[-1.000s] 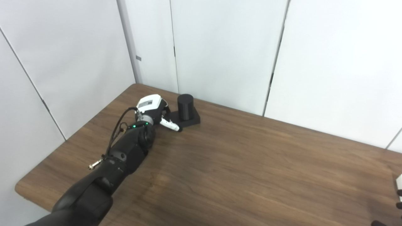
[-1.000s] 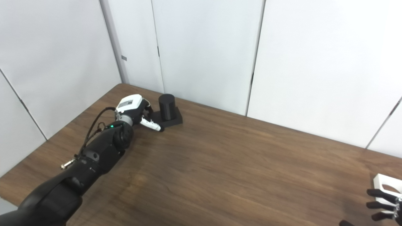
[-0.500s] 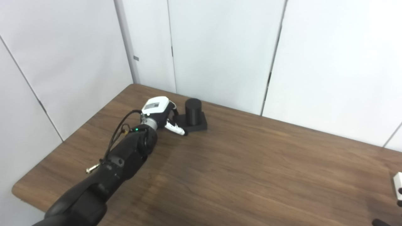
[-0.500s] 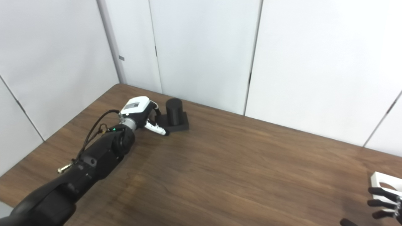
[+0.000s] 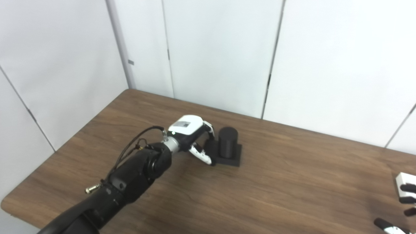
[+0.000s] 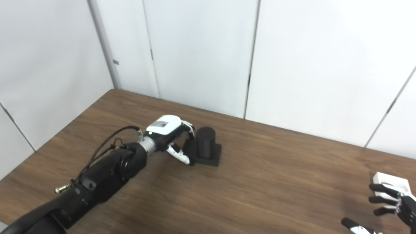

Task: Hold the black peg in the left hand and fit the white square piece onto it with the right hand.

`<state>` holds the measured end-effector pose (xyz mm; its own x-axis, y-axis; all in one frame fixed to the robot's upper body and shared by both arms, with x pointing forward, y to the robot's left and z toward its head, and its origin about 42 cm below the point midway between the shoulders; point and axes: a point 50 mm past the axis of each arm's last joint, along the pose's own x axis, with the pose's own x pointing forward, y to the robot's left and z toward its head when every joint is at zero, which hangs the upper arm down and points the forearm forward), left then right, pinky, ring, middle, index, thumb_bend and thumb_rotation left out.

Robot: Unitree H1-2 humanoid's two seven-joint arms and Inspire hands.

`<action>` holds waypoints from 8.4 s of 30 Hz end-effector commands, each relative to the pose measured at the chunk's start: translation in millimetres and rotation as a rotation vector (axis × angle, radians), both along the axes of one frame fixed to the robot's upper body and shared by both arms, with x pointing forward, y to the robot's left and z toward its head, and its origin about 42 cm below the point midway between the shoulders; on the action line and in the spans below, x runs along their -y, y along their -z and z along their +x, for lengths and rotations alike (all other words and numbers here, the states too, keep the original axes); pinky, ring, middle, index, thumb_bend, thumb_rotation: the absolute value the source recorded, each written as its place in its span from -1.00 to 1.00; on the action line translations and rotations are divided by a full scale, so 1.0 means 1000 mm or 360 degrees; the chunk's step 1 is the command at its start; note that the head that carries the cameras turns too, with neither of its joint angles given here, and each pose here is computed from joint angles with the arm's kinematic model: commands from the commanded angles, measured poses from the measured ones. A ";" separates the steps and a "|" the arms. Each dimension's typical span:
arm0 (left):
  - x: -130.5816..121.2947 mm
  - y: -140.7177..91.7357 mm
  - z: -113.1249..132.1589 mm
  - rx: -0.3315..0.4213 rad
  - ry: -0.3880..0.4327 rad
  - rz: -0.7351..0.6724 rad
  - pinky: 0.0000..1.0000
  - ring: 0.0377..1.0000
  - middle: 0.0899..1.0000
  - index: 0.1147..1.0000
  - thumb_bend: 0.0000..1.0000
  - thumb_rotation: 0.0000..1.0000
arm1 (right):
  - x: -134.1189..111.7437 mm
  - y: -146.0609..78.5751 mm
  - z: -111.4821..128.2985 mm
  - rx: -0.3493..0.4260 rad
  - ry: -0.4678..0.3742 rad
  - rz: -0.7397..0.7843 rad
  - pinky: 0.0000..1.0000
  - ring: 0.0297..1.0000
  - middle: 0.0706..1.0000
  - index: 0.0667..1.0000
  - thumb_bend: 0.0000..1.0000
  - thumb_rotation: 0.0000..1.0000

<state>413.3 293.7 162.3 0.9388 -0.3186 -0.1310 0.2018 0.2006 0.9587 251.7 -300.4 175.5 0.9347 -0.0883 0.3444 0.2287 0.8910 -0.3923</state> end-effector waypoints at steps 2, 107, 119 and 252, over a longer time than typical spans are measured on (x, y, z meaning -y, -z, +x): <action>0.023 0.009 -0.010 -0.0093 0.0187 -0.0011 0.61 0.80 0.67 -0.16 0.05 -0.87 | -0.003 -0.019 0.002 0.0105 -0.0014 -0.0019 -0.14 0.15 0.29 0.19 0.08 -1.00; 0.081 0.038 -0.085 -0.0136 0.1187 0.0381 0.53 0.72 0.66 -0.15 0.04 -0.85 | 0.056 -0.074 0.194 -0.0943 0.0212 -0.1868 0.55 0.80 0.81 0.60 0.76 -0.78; 0.077 0.035 -0.086 -0.0137 0.1179 0.0373 0.51 0.71 0.64 -0.15 0.05 -0.85 | 0.066 -0.057 0.200 -0.1005 0.0242 -0.1868 0.43 0.71 0.76 0.55 0.67 -0.80; 0.130 0.014 -0.068 -0.0172 0.1108 0.0380 0.56 0.76 0.69 -0.15 0.04 -0.84 | -0.065 -0.179 0.108 0.0119 -0.1004 -0.1759 0.37 0.59 0.48 -0.12 0.04 -0.73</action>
<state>347.8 164.9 169.0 0.5155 -0.8271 -0.2239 0.2614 -0.0971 0.9603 361.1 -239.9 325.0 0.7061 0.7037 -0.0786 -0.1485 0.0387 -0.9882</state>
